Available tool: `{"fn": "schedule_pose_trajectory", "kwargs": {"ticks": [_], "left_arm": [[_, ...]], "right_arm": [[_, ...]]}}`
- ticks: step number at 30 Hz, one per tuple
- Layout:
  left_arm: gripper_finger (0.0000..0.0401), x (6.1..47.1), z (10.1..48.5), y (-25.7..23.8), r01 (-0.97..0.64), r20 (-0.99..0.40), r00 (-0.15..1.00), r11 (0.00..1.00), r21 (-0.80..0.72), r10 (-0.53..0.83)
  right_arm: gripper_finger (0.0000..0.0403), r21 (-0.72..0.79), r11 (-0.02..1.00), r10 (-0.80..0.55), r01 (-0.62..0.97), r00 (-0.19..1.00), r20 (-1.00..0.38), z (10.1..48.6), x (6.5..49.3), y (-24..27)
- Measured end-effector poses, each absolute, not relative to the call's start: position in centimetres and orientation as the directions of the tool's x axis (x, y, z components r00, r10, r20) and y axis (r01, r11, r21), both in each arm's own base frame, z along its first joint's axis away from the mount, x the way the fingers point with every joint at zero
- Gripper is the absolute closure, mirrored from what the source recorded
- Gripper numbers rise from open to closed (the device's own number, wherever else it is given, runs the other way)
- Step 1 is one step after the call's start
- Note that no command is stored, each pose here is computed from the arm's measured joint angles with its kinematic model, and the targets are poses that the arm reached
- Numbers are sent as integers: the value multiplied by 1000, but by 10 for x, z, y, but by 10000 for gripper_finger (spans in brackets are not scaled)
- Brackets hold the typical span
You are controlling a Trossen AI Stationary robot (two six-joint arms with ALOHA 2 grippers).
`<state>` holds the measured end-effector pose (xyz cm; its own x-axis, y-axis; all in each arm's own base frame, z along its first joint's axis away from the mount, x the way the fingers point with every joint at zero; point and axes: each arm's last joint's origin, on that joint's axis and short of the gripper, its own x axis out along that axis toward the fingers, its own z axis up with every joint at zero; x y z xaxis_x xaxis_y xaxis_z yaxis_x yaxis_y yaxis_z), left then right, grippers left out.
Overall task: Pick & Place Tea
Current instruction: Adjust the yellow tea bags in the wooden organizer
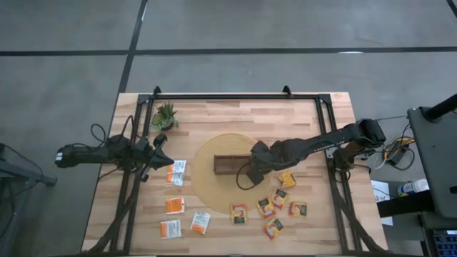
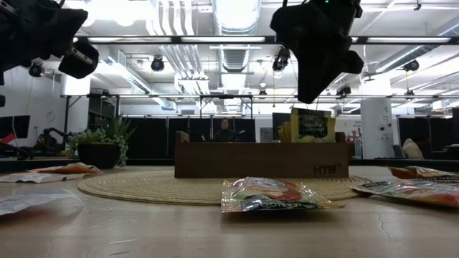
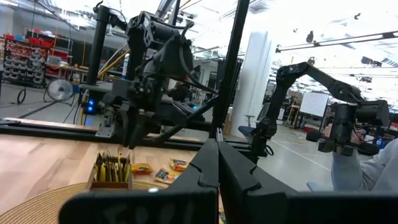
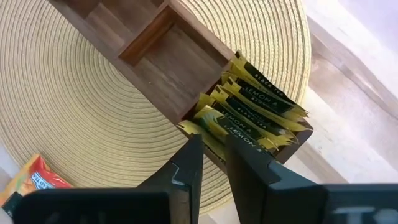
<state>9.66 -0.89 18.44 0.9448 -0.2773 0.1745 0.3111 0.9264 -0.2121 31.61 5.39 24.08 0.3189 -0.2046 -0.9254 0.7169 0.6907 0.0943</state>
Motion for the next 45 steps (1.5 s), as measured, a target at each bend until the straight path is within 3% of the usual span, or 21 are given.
{"fn": "schedule_pose_trajectory", "kwargs": {"ticks": [23,32,45], "left_arm": [[401,97,184,-9,312,174,945,926,-212,-278],[401,97,184,-9,311,174,945,926,-212,-278],[401,97,184,-9,311,174,945,926,-213,-278]], "right_arm": [[335,79,624,-263,778,304,-916,236,316,47],[335,83,608,-212,790,263,-941,223,316,49],[335,123,613,-211,781,311,-927,220,322,39]]}}
